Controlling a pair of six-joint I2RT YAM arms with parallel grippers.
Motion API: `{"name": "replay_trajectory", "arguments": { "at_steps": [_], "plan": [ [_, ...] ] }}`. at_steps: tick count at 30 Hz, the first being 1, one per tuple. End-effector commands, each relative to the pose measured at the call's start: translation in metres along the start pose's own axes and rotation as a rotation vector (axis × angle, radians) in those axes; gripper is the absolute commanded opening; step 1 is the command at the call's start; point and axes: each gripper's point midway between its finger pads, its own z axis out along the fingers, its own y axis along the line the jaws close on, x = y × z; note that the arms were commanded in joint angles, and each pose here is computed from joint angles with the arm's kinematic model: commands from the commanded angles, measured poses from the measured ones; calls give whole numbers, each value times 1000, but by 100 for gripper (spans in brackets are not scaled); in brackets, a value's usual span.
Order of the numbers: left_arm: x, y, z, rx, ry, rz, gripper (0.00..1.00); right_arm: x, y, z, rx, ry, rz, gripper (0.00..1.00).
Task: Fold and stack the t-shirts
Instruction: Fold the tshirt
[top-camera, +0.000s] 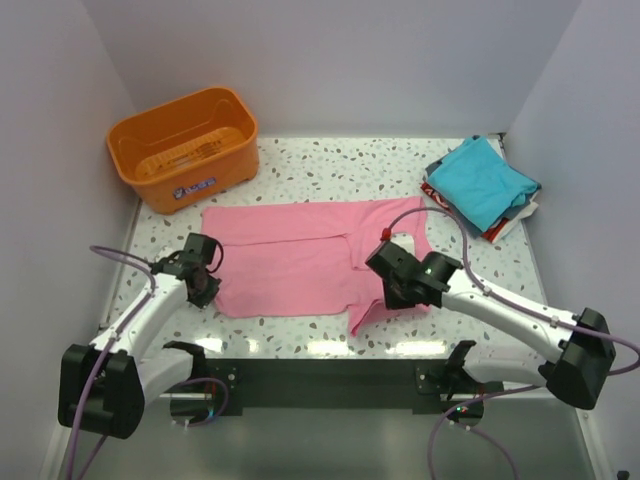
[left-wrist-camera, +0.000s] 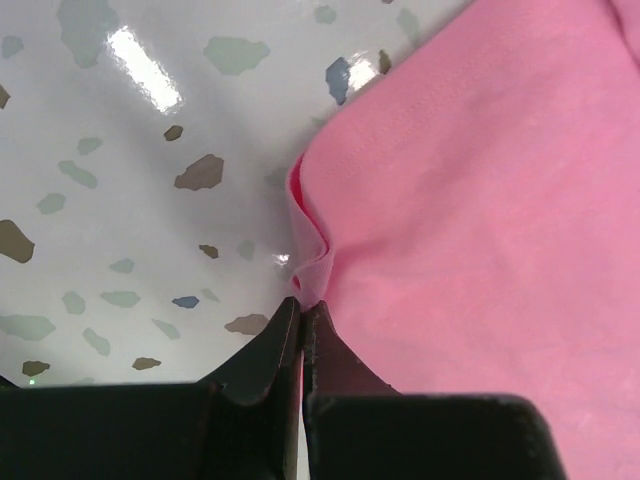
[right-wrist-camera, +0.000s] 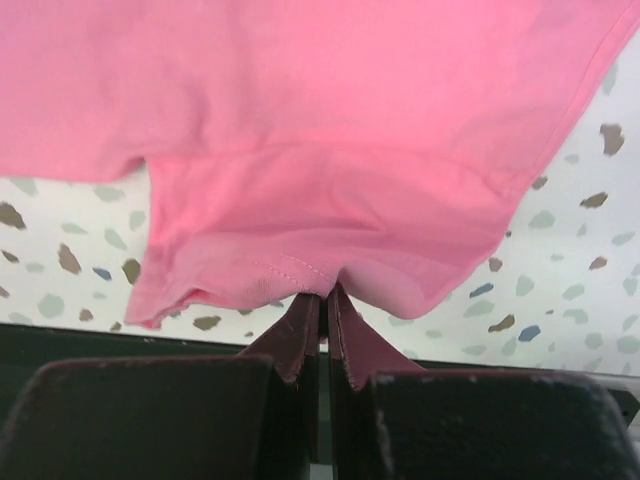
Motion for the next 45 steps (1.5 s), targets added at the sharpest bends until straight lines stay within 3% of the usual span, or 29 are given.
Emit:
{"name": "replay_trajectory", "arguments": {
  "at_steps": [1,6,18,28,45],
  "plan": [
    [-15,-11,-12,14,-35,1,0,-42,2,-4,8,-99,1,0],
    [-24,-23,-16,5,-45,6,0,-89,-12,-4,99,-174,36,0],
    [-46,-44,-18,-2,-76,-14,0,-169,-19,2,125,-233,113,0],
    [-79,-44,-10,-37,-129,-104,0,-199,-40,25,192,-202,163,0],
    [-97,-60,11,-67,-131,-80,0,-242,-63,55,241,-176,189,0]
  ]
}}
